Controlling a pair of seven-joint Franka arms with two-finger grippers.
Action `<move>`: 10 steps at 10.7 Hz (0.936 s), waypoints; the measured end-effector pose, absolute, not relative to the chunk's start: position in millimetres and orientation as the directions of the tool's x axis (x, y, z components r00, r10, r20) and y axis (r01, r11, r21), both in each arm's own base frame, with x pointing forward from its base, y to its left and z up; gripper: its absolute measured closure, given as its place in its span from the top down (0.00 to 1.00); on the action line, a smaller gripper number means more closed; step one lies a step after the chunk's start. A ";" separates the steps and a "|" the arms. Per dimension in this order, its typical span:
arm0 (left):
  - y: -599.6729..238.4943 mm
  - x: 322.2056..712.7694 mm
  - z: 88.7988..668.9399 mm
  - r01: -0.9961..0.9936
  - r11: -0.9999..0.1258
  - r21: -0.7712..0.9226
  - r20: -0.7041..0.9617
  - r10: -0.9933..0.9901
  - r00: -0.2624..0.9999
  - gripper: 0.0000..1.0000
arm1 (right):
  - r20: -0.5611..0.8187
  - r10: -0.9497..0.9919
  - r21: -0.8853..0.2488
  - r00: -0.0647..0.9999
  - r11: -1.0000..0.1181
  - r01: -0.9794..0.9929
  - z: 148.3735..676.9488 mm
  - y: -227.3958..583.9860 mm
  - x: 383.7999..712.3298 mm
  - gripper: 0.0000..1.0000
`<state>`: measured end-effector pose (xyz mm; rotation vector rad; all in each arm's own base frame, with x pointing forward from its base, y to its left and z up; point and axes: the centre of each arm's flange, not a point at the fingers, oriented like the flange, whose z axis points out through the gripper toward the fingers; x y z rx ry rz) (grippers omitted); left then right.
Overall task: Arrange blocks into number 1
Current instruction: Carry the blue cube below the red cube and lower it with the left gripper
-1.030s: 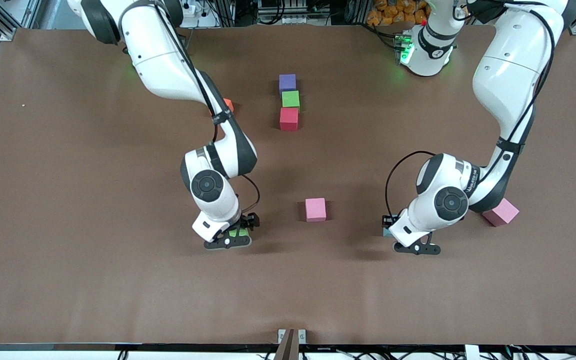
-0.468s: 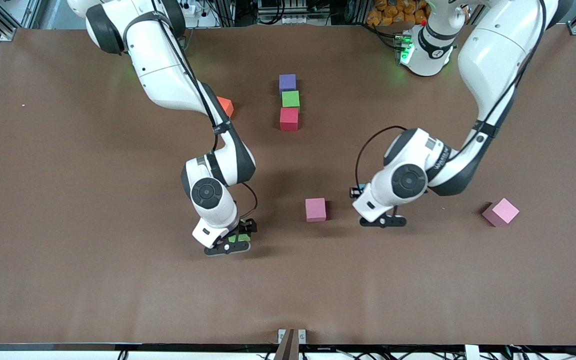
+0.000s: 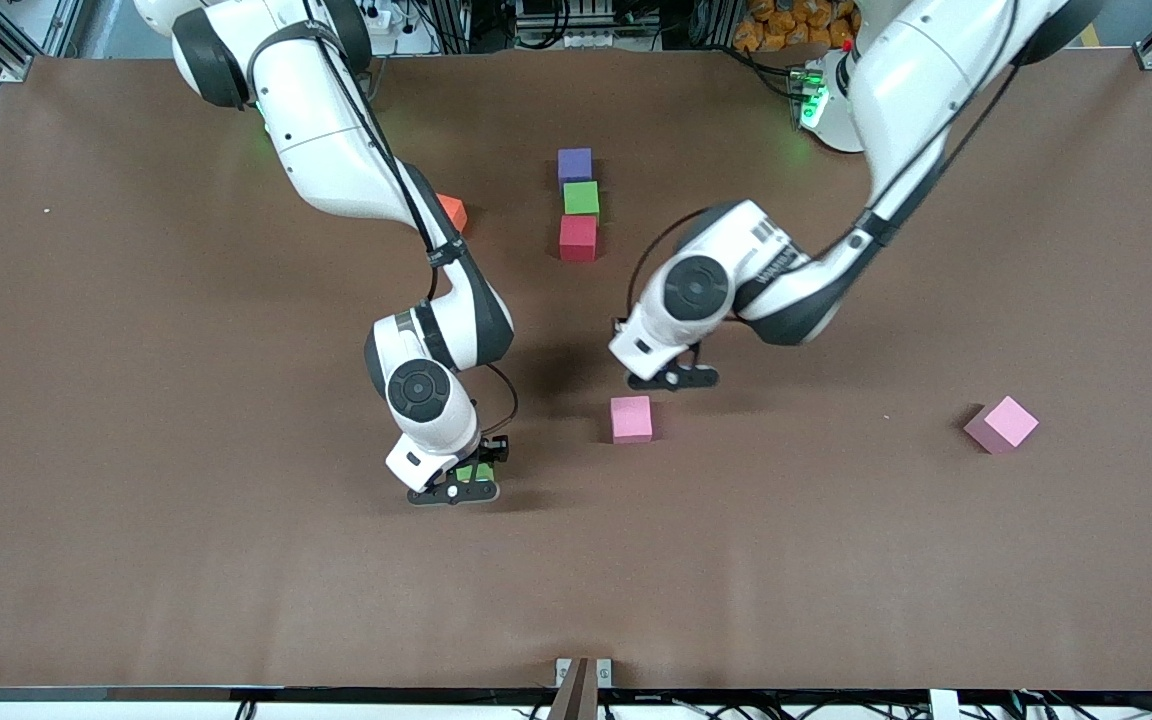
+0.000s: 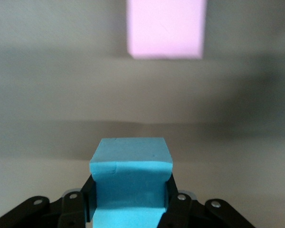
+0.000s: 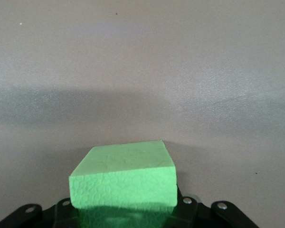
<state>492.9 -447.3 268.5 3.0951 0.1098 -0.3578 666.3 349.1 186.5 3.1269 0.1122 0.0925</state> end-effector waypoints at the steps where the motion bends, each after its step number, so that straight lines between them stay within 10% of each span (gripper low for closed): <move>1: -469.8 473.6 266.8 0.096 -0.995 0.017 -0.222 0.090 0.971 0.56 | 0.059 0.072 0.013 0.996 -0.997 0.071 186.5 349.1 666.3 0.63; 10: -527.4 403.6 230.4 0.078 -0.997 0.001 -0.209 0.076 0.975 0.56 | 0.058 0.071 0.013 0.996 -0.997 0.070 186.5 349.4 666.1 0.63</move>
